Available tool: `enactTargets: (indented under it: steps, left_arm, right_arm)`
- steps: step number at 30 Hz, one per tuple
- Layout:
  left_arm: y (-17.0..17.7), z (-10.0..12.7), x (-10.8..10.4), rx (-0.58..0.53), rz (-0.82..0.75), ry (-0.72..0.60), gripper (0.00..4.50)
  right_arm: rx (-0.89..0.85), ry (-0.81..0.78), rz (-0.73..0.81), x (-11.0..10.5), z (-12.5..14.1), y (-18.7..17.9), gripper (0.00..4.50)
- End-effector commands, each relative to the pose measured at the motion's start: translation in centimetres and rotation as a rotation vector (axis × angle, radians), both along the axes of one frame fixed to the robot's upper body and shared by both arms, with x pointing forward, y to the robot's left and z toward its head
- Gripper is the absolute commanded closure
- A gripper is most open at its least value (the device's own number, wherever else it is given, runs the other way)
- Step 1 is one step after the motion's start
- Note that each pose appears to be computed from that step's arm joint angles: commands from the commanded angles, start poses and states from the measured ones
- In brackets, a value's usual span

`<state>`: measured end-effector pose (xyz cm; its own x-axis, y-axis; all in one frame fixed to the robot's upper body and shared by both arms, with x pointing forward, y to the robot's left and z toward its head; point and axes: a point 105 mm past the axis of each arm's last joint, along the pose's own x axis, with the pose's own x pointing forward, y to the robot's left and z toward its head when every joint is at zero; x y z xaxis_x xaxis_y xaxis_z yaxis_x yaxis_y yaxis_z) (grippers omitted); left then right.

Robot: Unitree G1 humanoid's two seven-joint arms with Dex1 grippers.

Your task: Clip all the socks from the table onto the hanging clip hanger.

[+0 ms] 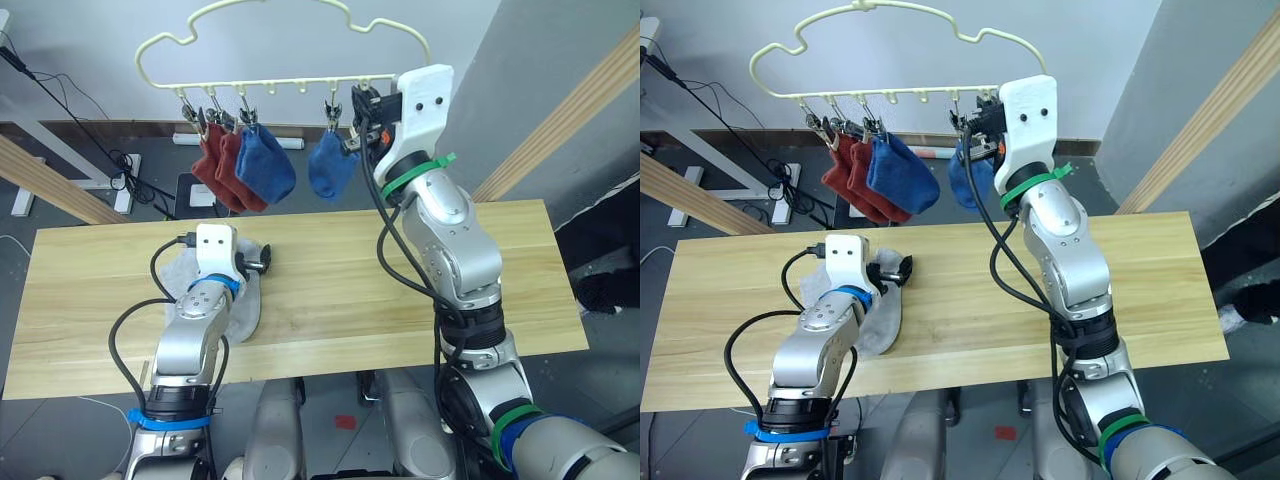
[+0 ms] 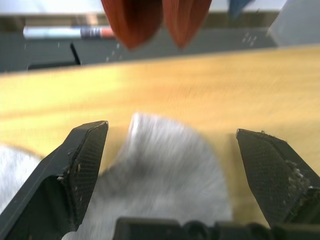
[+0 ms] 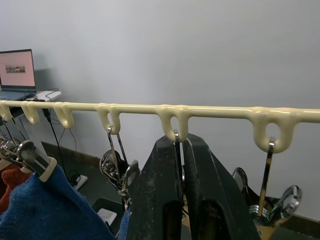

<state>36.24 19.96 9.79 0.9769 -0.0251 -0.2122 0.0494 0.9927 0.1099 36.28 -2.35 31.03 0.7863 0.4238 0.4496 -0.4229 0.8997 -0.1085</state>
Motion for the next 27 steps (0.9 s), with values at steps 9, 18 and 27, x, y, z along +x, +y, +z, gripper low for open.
enactTargets:
  steps: [9, 18, 27]
  left_arm:
    - [-0.3, -2.1, -0.6, -0.039, 0.043, 0.119, 0.89]
    - [-0.5, -1.2, -0.8, -0.032, 0.056, 0.094, 2.82]
    - [-0.5, -0.4, -0.6, -0.019, 0.063, 0.044, 4.44]
  right_arm:
    - [0.004, -0.060, 0.016, -1.2, 1.3, 0.2, 4.50]
    - [-0.001, -0.072, 0.014, -1.2, 1.5, 0.3, 4.50]
    - [-0.003, -0.070, 0.015, -1.1, 1.4, 0.3, 4.50]
